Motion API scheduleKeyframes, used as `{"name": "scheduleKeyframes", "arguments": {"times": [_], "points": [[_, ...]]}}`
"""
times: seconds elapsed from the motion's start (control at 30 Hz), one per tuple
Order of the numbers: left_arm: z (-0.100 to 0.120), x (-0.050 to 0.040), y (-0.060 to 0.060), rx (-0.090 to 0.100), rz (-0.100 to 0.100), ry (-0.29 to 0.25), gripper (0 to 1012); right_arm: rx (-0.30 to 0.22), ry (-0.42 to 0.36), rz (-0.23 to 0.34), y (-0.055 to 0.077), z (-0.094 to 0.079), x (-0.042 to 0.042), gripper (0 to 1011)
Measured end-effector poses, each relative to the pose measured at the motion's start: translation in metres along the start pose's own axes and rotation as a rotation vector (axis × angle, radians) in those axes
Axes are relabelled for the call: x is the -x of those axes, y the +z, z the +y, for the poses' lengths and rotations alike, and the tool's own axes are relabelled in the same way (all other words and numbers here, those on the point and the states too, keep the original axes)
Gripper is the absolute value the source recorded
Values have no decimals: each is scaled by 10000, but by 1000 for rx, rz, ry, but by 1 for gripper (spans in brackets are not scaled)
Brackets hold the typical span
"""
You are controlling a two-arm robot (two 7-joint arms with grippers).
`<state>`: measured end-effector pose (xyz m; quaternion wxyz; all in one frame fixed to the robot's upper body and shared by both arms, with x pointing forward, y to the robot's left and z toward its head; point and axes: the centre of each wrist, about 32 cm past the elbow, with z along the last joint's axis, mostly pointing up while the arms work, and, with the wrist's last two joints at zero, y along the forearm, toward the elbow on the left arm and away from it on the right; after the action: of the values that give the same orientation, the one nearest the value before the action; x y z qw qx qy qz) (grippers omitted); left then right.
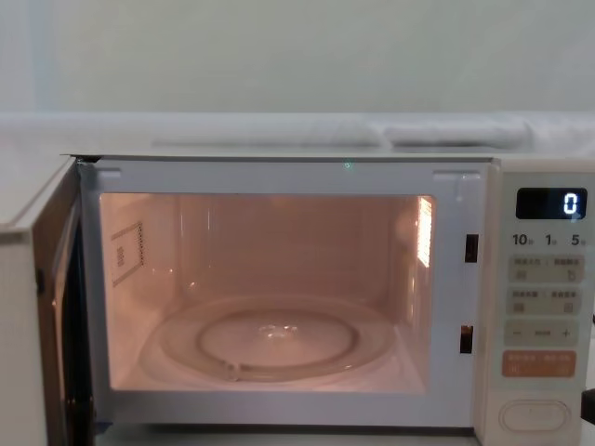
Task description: Press the button to open the microwave door with one hand; close the microwave door with the other hand.
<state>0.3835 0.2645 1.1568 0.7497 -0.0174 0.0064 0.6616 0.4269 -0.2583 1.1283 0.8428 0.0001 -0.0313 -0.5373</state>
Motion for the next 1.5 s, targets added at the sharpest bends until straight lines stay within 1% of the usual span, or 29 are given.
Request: {"name": "scheduleKeyframes", "arguments": {"times": [0.2,0.3,0.33,0.43,0.53,0.57,0.6,0.63,0.67,0.7,0.73,0.77,0.8,0.83,0.9,1.07,1.13,1.17,1.3,1.37,1.5], "points": [[0,0,0,0,0,0,1001,10,52,-2,-24,-30,-113,0],[0,0,0,0,0,0,1001,17,69,-6,-32,-35,-141,30],[0,0,0,0,0,0,1001,21,73,-9,-40,-38,-154,77],[0,0,0,0,0,0,1001,27,77,-11,-51,-41,-166,151],[0,0,0,0,0,0,1001,35,77,-13,-69,-41,-176,200],[0,0,0,0,0,0,1001,37,76,-13,-72,-40,-177,264],[0,0,0,0,0,0,1001,38,74,-13,-76,-40,-176,282],[0,0,0,0,0,0,1001,40,72,-12,-81,-38,-177,323],[0,0,0,0,0,0,1001,41,71,-12,-84,-38,-176,336],[0,0,0,0,0,0,1001,43,69,-12,-91,-37,-174,391],[0,0,0,0,0,0,1001,43,69,-12,-92,-37,-174,391],[0,0,0,0,0,0,1001,43,69,-12,-92,-36,-174,441],[0,0,0,0,0,0,1001,43,68,-12,-92,-37,-175,462],[0,0,0,0,0,0,1001,43,68,-12,-92,-37,-175,523],[0,0,0,0,0,0,1001,44,68,-12,-92,-37,-175,562],[0,0,0,0,0,0,1001,43,68,-12,-90,-37,-176,737],[0,0,0,0,0,0,1001,43,68,-12,-90,-38,-176,779],[0,0,0,0,0,0,1001,43,68,-12,-89,-38,-177,839],[0,0,0,0,0,0,1001,44,67,-12,-89,-39,-177,908],[0,0,0,0,0,0,1001,44,67,-12,-89,-40,-178,1000],[0,0,0,0,0,0,1001,44,67,-12,-88,-40,-178,1000]]}}
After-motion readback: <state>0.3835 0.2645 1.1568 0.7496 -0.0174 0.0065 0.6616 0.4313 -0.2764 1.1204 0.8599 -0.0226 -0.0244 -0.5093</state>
